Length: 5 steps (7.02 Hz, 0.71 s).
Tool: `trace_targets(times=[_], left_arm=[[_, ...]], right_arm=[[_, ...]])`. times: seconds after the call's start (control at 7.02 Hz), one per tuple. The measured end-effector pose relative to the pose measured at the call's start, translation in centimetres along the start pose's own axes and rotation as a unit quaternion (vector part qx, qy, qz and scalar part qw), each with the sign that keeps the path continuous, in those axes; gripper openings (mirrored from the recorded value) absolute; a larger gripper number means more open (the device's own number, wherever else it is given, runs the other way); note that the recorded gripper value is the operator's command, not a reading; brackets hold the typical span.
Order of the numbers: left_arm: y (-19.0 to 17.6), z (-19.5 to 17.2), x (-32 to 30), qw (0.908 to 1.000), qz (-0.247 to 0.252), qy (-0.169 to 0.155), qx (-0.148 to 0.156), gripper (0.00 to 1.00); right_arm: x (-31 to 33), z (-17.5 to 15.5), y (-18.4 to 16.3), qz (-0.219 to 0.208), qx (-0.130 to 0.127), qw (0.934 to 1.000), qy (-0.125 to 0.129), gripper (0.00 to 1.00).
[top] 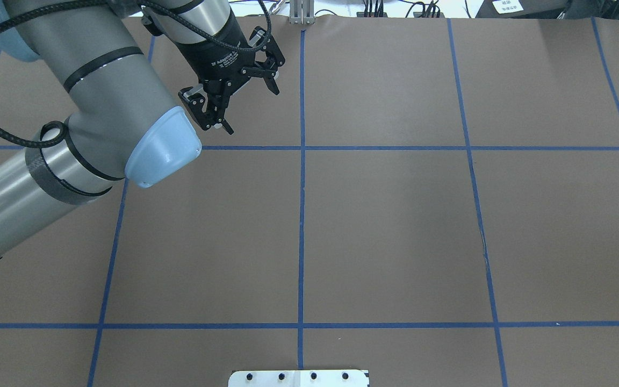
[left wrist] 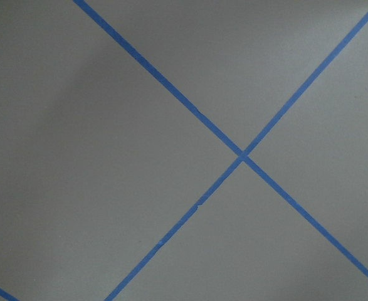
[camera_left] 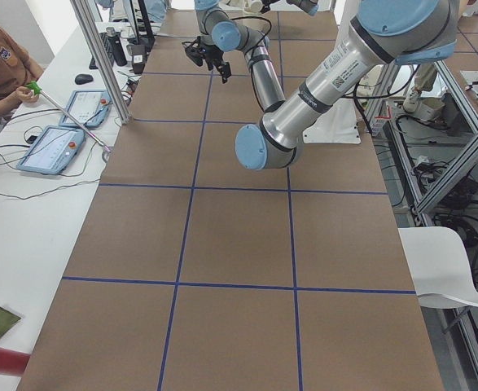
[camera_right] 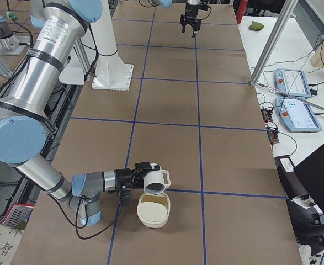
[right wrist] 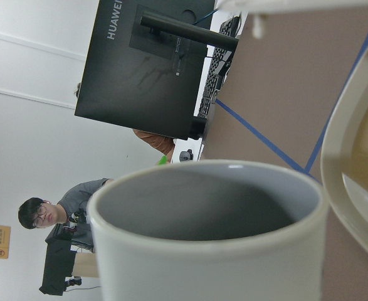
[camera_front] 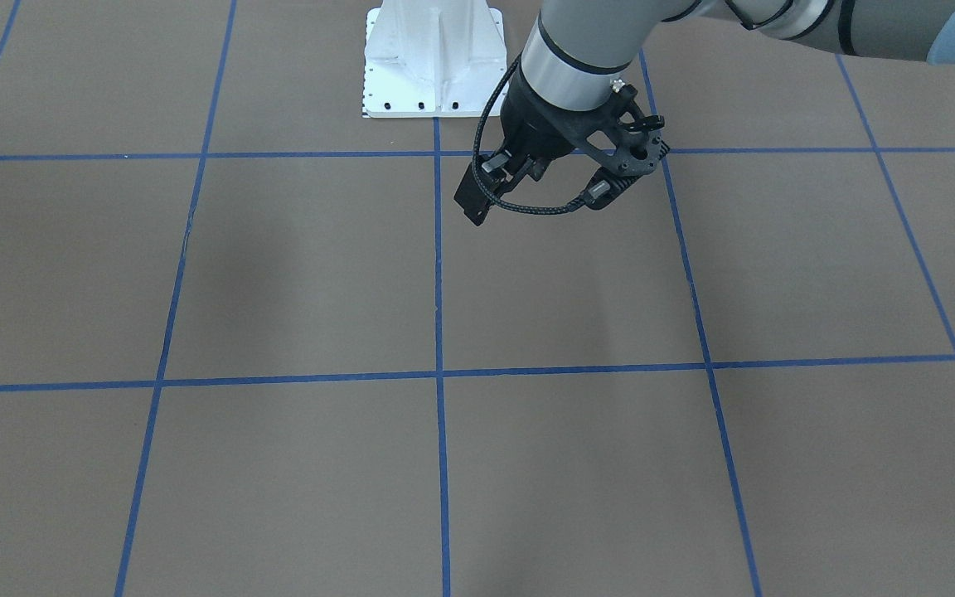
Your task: Left arm hands cup to right arm to dump lemon
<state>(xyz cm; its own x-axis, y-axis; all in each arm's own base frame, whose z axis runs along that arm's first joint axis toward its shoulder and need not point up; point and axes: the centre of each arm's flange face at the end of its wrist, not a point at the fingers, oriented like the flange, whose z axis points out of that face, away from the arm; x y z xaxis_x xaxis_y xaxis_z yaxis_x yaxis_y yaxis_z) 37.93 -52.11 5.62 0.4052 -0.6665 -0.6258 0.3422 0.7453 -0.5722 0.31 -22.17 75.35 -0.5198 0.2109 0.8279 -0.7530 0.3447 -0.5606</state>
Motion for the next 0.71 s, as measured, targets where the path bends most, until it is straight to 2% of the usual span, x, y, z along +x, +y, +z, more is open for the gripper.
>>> trace_targets(times=[0.28, 0.71], left_arm=[[0.0, -0.2, 0.0, 1.0000, -0.002, -0.002, 0.001, 1.00], [0.3, -0.5, 0.3, 1.0000, -0.005, -0.003, 0.001, 1.00]], right_arm=[[0.0, -0.1, -0.2, 0.047, 0.003, 0.9989, -0.002, 0.12], [0.5, -1.4, -1.9, 0.122, -0.008, 0.9921, -0.029, 0.13]])
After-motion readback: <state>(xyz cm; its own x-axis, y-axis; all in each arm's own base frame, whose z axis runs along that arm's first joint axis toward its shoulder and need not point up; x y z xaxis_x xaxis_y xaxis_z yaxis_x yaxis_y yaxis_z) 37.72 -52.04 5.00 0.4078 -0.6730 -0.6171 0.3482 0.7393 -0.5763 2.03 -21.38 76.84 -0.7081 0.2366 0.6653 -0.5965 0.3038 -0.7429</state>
